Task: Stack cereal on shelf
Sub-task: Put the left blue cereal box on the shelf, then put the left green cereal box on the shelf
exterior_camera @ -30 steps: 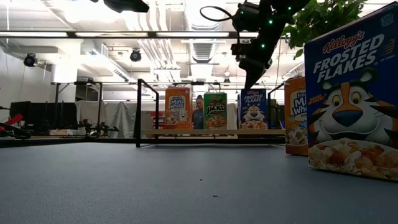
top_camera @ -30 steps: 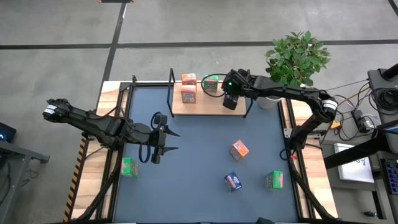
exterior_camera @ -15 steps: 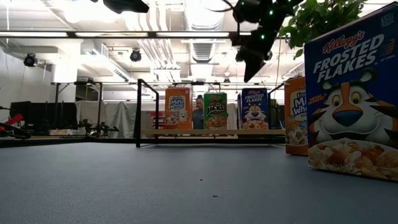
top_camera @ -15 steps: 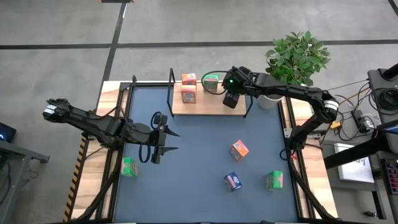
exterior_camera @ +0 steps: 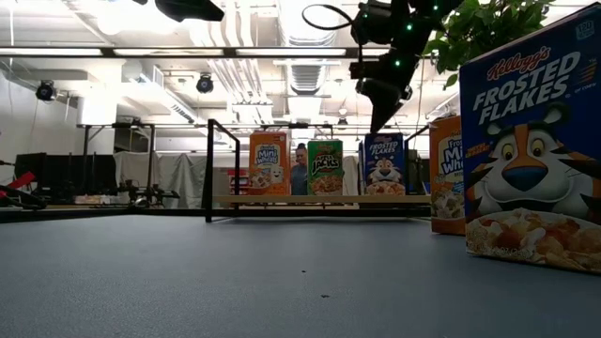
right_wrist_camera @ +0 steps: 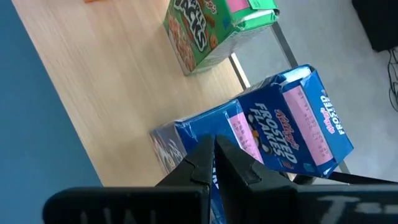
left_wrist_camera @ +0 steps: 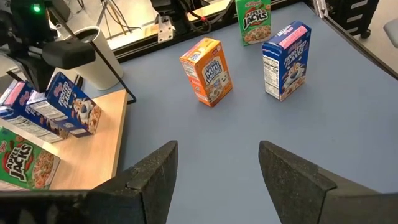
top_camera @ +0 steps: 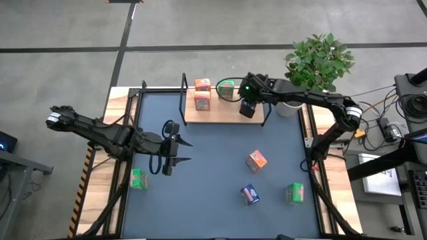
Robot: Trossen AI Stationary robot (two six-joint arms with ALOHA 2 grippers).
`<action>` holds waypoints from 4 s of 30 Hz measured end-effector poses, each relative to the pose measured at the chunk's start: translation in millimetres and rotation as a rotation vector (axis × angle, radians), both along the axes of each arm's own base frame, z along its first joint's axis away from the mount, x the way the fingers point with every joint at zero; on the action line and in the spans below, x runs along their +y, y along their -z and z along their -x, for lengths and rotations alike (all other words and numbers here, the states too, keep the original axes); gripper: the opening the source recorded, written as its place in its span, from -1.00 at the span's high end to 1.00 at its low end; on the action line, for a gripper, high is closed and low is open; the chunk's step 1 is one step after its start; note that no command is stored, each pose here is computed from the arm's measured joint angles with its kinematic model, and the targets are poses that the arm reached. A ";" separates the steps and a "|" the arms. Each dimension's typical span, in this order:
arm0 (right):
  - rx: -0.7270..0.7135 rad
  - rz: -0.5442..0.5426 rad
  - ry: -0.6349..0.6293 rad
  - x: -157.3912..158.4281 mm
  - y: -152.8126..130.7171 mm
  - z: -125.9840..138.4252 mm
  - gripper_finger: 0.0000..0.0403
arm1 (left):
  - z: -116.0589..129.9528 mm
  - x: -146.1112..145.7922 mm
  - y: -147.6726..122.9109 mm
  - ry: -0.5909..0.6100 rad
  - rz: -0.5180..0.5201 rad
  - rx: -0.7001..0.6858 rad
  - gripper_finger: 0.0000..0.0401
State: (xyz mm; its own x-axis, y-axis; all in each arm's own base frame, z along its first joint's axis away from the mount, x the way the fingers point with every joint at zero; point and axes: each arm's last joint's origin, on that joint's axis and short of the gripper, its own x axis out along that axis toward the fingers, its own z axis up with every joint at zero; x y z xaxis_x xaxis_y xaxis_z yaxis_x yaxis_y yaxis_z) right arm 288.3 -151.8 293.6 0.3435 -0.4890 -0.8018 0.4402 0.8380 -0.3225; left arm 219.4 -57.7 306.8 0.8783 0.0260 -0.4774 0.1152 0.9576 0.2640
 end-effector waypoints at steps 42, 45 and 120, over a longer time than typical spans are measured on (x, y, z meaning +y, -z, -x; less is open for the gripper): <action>-0.361 0.252 -0.478 163.8 -7.9 -40.6 0.96 | -8.1 -56.2 13.1 -0.165 0.537 0.108 -0.04; -0.379 0.267 -0.485 163.7 -2.4 -40.4 0.96 | -6.0 -59.8 17.1 -0.193 0.605 0.159 -0.04; -0.358 0.239 -0.479 165.7 2.9 -28.1 0.96 | 114.5 -104.3 53.9 -1.136 0.688 0.470 0.31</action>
State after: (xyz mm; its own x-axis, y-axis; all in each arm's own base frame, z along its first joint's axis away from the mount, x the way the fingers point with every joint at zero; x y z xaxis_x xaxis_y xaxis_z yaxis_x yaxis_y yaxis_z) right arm 316.4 13.9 290.6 0.7943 -0.3657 -0.4851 0.1499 0.8918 -0.4268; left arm 104.8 -162.1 253.0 0.2935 0.2485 -0.9231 -0.8518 0.5063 -0.1345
